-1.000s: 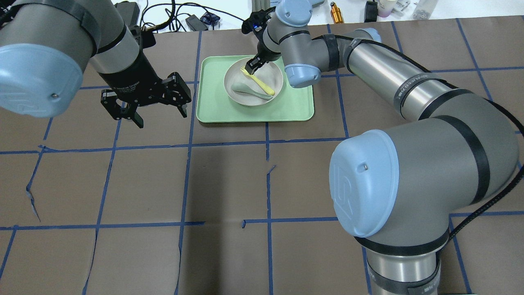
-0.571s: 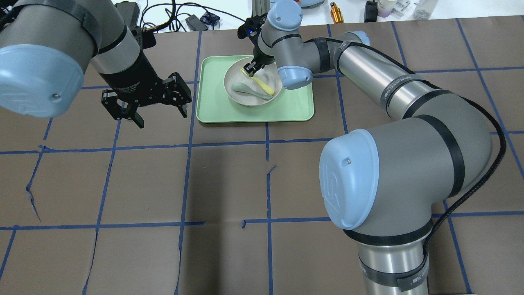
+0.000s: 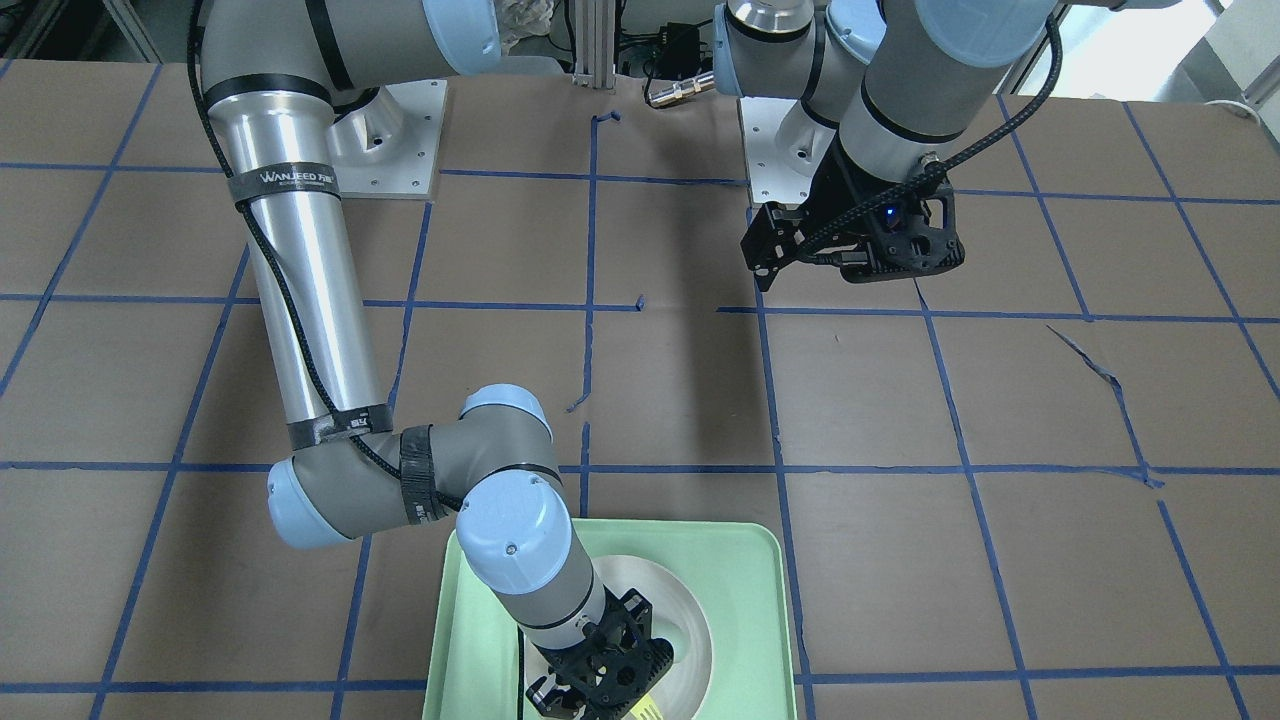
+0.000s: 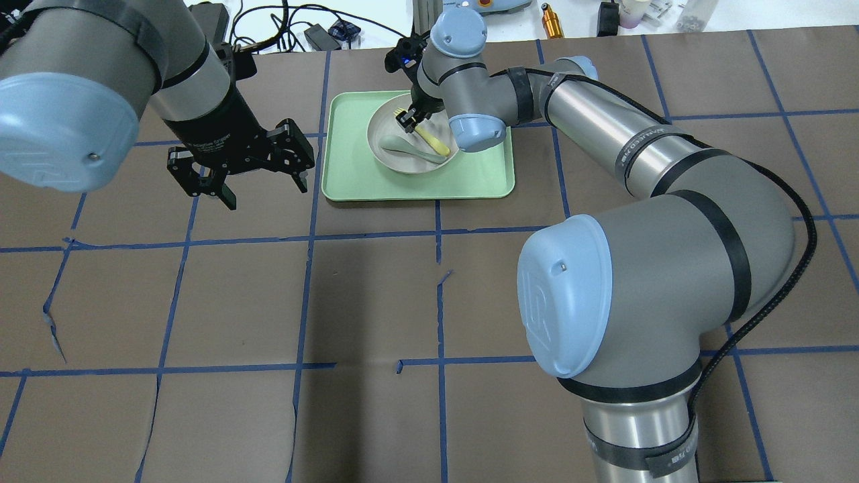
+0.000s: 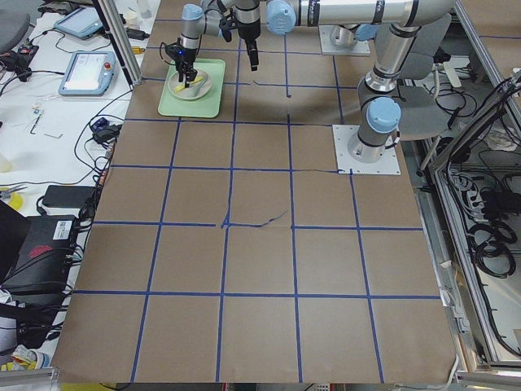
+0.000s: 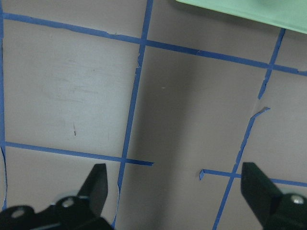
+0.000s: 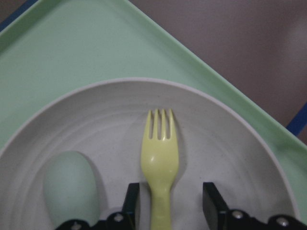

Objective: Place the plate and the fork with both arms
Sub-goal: 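Close the right gripper on the yellow fork handle and lift it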

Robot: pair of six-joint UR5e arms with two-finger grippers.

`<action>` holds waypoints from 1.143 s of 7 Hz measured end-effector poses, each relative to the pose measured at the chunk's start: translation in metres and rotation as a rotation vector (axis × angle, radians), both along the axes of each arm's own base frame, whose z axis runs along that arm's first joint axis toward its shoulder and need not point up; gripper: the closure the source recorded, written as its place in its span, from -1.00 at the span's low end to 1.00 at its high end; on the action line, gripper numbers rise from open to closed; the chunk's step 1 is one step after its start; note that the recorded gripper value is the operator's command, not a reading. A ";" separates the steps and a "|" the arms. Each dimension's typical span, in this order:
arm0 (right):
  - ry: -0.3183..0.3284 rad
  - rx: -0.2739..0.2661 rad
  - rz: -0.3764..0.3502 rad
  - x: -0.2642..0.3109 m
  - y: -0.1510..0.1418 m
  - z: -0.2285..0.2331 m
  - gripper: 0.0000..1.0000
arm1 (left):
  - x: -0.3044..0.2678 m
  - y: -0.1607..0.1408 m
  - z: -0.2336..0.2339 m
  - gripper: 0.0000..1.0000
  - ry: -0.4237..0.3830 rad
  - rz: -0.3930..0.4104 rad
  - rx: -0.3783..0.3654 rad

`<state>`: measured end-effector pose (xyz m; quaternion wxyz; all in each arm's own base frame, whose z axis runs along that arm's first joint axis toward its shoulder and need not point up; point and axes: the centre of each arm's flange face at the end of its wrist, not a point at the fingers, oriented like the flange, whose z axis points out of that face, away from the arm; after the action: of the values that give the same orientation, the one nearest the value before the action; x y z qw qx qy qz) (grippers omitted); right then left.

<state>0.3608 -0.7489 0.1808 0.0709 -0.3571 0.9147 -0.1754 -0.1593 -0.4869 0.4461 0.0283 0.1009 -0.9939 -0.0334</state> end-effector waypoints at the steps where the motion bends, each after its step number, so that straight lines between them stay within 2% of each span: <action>1: 0.006 0.006 0.003 -0.001 0.001 -0.002 0.13 | 0.000 0.000 0.000 -1.00 0.000 0.000 0.000; 2: 0.012 0.009 0.006 -0.001 0.003 -0.003 0.35 | 0.000 -0.001 -0.001 -1.00 0.000 0.000 0.001; 5: 0.060 0.049 0.007 -0.006 0.006 -0.003 0.62 | 0.000 -0.002 -0.003 -1.00 0.000 0.000 0.004; 8: 0.073 0.063 0.005 -0.007 0.009 0.012 0.63 | 0.000 -0.002 -0.003 -1.00 0.000 0.001 0.004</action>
<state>0.3533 -0.7398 0.1928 0.0492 -0.3631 0.9209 -0.1332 -0.1594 -0.4889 0.4433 0.0280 0.1016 -0.9938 -0.0354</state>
